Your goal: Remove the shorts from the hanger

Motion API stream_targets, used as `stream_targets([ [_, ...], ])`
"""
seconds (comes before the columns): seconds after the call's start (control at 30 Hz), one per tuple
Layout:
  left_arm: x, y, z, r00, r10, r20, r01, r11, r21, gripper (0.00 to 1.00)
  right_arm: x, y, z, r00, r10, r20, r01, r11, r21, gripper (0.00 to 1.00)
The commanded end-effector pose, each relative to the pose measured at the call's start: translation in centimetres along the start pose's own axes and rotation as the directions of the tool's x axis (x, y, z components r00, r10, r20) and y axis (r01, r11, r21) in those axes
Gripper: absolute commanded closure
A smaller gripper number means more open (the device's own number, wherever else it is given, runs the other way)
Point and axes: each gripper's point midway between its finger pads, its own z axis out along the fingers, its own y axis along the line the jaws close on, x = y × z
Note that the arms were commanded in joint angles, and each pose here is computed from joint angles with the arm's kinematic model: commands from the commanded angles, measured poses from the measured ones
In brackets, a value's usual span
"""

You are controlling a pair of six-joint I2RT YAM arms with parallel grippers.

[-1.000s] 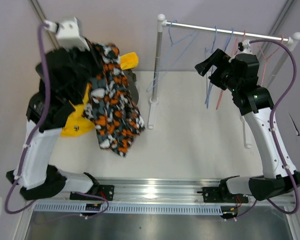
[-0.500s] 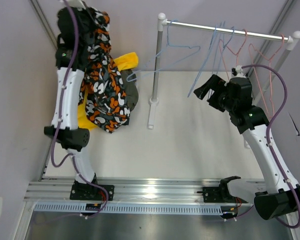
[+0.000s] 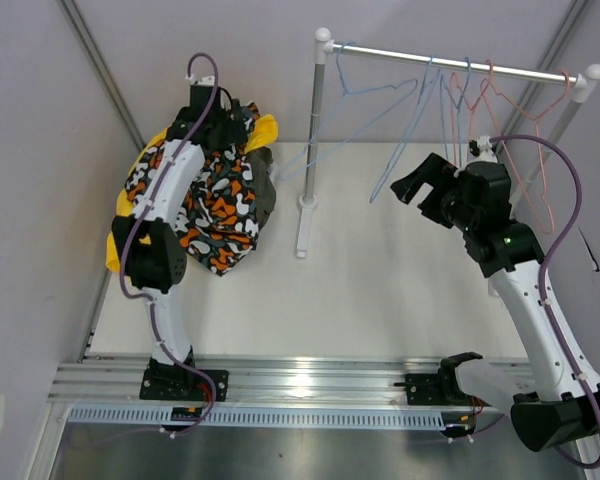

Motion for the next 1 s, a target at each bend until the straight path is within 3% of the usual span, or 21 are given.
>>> stream_targets([
  [0.0,-8.0,-1.6,-13.2,0.966,0.022,0.259,-0.035,0.998,0.045,0.01,-2.1,1.3,-2.0,0.997,-0.005,0.077,0.007,0.999,-0.031,0.01],
  [0.07,-10.1,-1.1,-19.7,0.930,0.030,0.367,-0.048,0.998,0.039,0.01,-2.2,1.3,-2.4,0.996,-0.011,0.084,0.014,0.999,-0.031,0.01],
  [0.1,-7.9,-1.7,-19.8,0.936,0.061,0.346,-0.080,0.996,0.042,0.01,-2.3,1.3,-2.9,0.995,-0.025,0.093,0.028,0.999,-0.036,0.01],
  [0.13,-8.1,-1.4,-21.7,0.923,0.056,0.381,-0.078,0.996,0.043,0.01,-2.4,1.3,-3.1,0.995,-0.033,0.099,0.037,0.999,-0.038,0.01],
  [0.17,-9.2,-0.7,-26.1,0.891,0.023,0.454,-0.066,0.995,0.078,0.01,-2.4,1.2,-3.3,0.994,-0.042,0.103,0.046,0.998,-0.032,0.01],
  [0.23,-6.8,-0.1,-27.0,0.889,0.017,0.457,-0.074,0.991,0.108,0.01,-2.4,1.1,-4.0,0.992,-0.070,0.106,0.073,0.997,-0.027,0.00],
  [0.27,-7.3,0.7,-31.4,0.852,-0.040,0.522,-0.057,0.984,0.169,0.01,-2.2,1.1,-4.2,0.992,-0.081,0.099,0.084,0.996,-0.031,0.01],
  [0.3,-4.1,1.0,-30.0,0.876,-0.026,0.481,-0.068,0.982,0.177,0.01,-1.9,1.1,-4.5,0.991,-0.091,0.094,0.095,0.995,-0.034,0.01],
  [0.37,-2.7,0.6,-33.2,0.856,-0.082,0.510,-0.084,0.952,0.294,0.01,-1.4,1.1,-5.5,0.987,-0.122,0.101,0.128,0.990,-0.059,0.01],
  [0.4,0.9,1.4,-33.6,0.860,-0.094,0.502,-0.089,0.940,0.328,0.01,-1.2,1.3,-6.0,0.985,-0.135,0.105,0.143,0.987,-0.075,0.01],
  [0.47,3.1,1.9,-35.3,0.847,-0.135,0.515,-0.090,0.917,0.389,0.01,0.0,1.1,-7.4,0.977,-0.176,0.116,0.190,0.975,-0.115,0.01],
  [0.5,6.5,3.2,-34.4,0.863,-0.130,0.489,-0.074,0.923,0.377,0.01,0.2,0.9,-8.0,0.974,-0.183,0.132,0.199,0.972,-0.122,0.01],
  [0.57,8.1,3.9,-34.9,0.861,-0.147,0.486,-0.063,0.920,0.388,0.01,0.9,0.1,-9.5,0.967,-0.190,0.173,0.213,0.969,-0.126,0.00],
  [0.6,10.2,3.8,-33.9,0.887,-0.125,0.444,-0.070,0.915,0.397,0.01,1.0,-0.1,-10.1,0.963,-0.188,0.191,0.215,0.968,-0.129,0.01],
  [0.7,12.3,4.0,-34.8,0.899,-0.090,0.429,-0.112,0.899,0.423,0.01,1.3,-0.5,-12.2,0.951,-0.181,0.250,0.222,0.964,-0.146,0.01],
  [0.97,13.3,6.6,-36.9,0.840,-0.085,0.537,-0.145,0.917,0.373,0.01,1.9,-2.1,-14.4,0.924,-0.173,0.340,0.230,0.964,-0.133,0.01],
])
